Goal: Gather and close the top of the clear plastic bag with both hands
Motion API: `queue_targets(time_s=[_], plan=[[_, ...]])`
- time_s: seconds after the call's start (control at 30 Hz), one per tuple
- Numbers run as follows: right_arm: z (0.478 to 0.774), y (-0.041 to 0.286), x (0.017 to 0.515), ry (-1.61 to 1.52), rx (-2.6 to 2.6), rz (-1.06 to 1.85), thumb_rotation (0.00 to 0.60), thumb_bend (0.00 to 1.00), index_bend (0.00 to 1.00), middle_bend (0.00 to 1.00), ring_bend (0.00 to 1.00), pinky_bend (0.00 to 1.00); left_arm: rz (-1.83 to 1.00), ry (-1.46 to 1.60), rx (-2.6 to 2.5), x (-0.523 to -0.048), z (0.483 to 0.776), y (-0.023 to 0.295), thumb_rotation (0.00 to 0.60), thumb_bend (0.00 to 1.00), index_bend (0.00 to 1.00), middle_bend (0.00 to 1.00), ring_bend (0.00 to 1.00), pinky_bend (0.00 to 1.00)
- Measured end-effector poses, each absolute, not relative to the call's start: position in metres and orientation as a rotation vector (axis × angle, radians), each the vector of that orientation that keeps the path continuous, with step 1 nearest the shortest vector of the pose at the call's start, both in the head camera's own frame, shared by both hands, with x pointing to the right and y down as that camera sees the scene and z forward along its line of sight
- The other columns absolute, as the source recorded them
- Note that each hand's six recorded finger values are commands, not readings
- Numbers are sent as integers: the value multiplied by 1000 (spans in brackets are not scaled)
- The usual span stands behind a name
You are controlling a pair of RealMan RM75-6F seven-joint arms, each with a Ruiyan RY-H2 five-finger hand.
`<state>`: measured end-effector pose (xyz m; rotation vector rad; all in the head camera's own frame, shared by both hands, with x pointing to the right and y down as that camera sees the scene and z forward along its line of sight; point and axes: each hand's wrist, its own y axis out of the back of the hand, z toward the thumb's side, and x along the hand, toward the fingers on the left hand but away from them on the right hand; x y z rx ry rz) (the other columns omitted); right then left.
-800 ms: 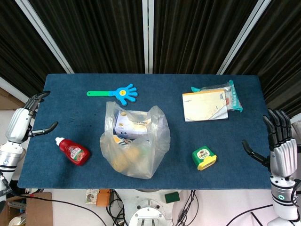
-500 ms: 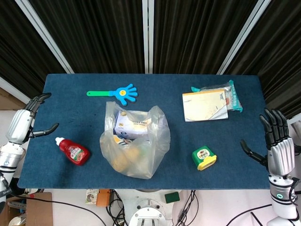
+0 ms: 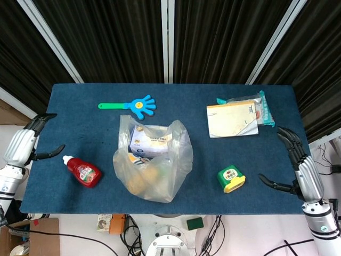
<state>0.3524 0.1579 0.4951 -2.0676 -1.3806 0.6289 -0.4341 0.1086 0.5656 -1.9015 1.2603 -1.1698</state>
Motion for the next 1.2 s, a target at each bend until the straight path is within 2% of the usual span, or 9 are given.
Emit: queue_targets(time_s=[0.37,0.7,0.93,1.2], plan=[[519,152,333,-1419,-2729,664,600,101,0,0,0,0,-1244,1213,-1862,-440,575,120,334,189,139,150,98,229],[531,138,294,-1231,-3209,391,600,123,0,0,0,0,-1274,1204,-1848,-443,578,125,331,190,139,150,98,229],[537,135,263,-1114,-3311,214,600,124,0,0,0,0,-1292,1193,-1842,-444,582,126,331,191,139,150,98,229],[534,122,243,-1154,-3309,73,600,101,0,0,0,0,-1303,1185,-1827,-447,582,127,328,191,139,149,98,229]])
